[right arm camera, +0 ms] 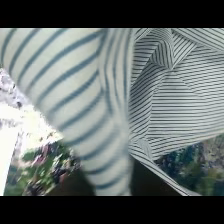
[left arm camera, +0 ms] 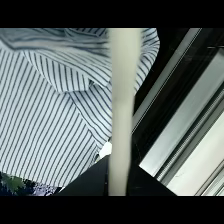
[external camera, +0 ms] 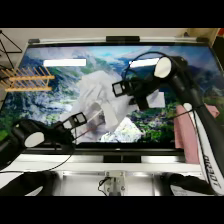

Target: Fold the shirts.

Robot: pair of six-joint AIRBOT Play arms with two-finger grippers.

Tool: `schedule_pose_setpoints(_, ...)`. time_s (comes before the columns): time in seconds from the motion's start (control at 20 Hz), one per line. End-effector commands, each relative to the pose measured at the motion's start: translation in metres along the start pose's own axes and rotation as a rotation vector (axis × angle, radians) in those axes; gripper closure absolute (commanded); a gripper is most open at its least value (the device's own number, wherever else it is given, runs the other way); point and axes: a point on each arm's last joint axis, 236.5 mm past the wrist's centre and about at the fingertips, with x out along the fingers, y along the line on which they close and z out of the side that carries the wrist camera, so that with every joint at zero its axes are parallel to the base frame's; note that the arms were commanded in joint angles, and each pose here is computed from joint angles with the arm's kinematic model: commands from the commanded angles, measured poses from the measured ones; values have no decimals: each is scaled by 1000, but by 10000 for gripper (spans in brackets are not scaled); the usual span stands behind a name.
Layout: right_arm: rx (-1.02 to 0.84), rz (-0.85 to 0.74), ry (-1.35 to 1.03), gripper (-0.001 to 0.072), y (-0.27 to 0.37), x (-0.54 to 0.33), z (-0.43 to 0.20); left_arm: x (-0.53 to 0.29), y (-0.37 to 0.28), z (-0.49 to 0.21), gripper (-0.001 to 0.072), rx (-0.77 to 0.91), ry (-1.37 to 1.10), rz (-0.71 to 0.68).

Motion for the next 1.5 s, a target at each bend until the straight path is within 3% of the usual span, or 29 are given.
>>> schedule_pose_setpoints(0.0,54,43,-3,648,7,5,2,-2,11,4,653,20,-13,49)
schedule_pose_setpoints(0.05,61,48,-4,649,9,4,3,-3,18,3,597,45,-7,79)
schedule_pose_setpoints(0.15,87,53,1,649,13,0,3,-6,41,-2,106,80,20,173)
schedule_pose_setpoints(0.2,96,52,6,649,14,-2,2,-11,53,-4,49,96,36,223)
schedule_pose_setpoints(0.4,173,45,15,650,18,-11,3,-59,110,-5,49,53,29,417)
schedule_pose_setpoints(0.65,394,69,30,650,29,-18,4,-109,153,-53,50,-178,42,518)
schedule_pose_setpoints(0.85,458,122,38,650,41,-19,5,-126,169,-106,50,-471,39,562)
schedule_pose_setpoints(0.9,499,119,43,650,41,-19,5,-118,164,-108,58,-588,-4,511)
schedule_pose_setpoints(1.0,575,117,53,650,41,-19,3,-85,129,-73,173,-700,-156,262)
schedule_pose_setpoints(1.15,601,117,54,650,41,-19,4,-46,72,8,174,-702,-407,-69)
schedule_pose_setpoints(1.2,611,117,54,650,41,-19,4,-31,61,20,125,-675,-434,-87)
schedule_pose_setpoints(1.25,619,117,54,650,41,-19,4,-15,54,27,27,-632,-447,-66)
schedule_pose_setpoints(1.3,620,118,53,650,41,-19,4,-4,53,34,-13,-626,-469,-46)
schedule_pose_setpoints(1.45,631,123,39,650,41,-19,8,16,53,60,-13,-691,-522,-49)
